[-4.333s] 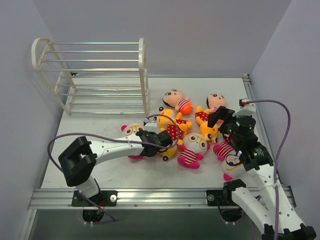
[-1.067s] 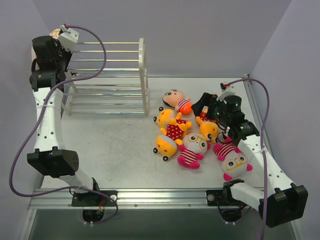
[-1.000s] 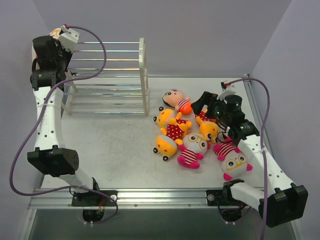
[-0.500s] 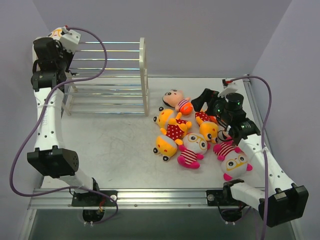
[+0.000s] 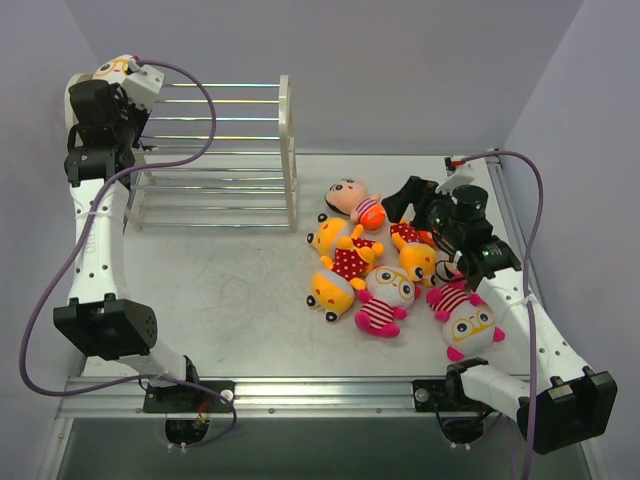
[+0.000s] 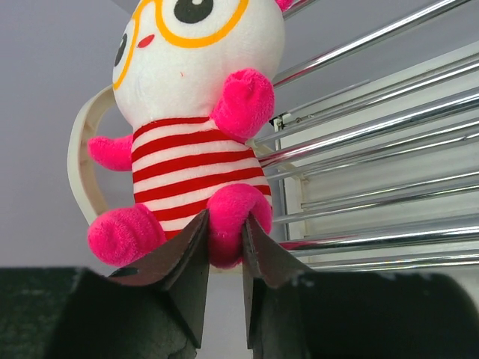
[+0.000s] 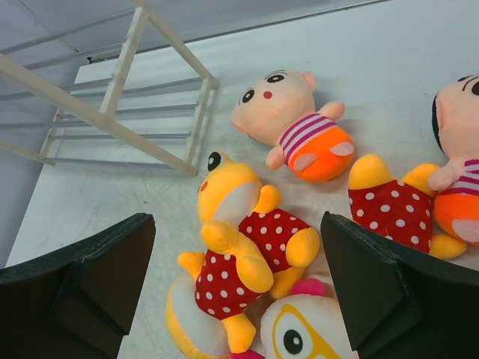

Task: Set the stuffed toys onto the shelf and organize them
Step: Place the stuffed toy onto shelf

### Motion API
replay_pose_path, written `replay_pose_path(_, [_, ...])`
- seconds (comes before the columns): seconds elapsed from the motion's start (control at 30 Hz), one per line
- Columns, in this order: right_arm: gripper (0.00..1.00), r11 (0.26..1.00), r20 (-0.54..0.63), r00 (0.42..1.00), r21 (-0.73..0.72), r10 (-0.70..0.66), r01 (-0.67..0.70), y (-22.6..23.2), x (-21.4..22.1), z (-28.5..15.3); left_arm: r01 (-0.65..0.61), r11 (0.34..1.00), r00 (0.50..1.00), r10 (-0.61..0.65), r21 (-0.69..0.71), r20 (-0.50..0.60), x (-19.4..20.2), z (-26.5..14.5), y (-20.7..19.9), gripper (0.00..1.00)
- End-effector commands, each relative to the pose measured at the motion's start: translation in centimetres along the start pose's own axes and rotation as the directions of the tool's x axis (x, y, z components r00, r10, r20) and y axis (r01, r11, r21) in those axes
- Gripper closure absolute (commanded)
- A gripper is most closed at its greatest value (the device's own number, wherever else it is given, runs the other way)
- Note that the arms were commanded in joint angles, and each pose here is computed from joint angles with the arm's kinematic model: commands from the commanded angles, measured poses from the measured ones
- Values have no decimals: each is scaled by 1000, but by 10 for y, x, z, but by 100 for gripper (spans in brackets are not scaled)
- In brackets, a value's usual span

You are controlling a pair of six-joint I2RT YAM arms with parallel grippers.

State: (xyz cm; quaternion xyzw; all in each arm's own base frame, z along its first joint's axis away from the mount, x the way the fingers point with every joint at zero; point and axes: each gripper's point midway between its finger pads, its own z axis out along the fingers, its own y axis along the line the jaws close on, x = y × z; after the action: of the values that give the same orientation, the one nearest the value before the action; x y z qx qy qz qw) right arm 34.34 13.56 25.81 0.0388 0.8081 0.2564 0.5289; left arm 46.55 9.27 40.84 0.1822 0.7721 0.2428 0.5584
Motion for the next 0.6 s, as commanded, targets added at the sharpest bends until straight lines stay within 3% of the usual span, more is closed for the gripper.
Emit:
replay_pose_path(0.0, [0, 998, 55, 998, -55, -5, 8, 15, -15, -1, 27, 998, 996, -22, -60, 86, -25, -17, 21, 69])
replay_pose_path(0.33, [0, 998, 47, 999, -63, 8, -6, 16, -14, 1, 67, 995, 989, -57, -74, 135, -41, -29, 29, 50])
replay_pose_path(0.47, [0, 997, 49, 999, -72, 13, -10, 20, -14, 0, 101, 992, 983, -87, -79, 163, -49, -35, 33, 31])
replay_pose_path(0.57, [0, 997, 53, 999, -74, 11, -7, 21, -14, -1, 115, 990, 980, -99, -85, 174, -51, -38, 35, 30])
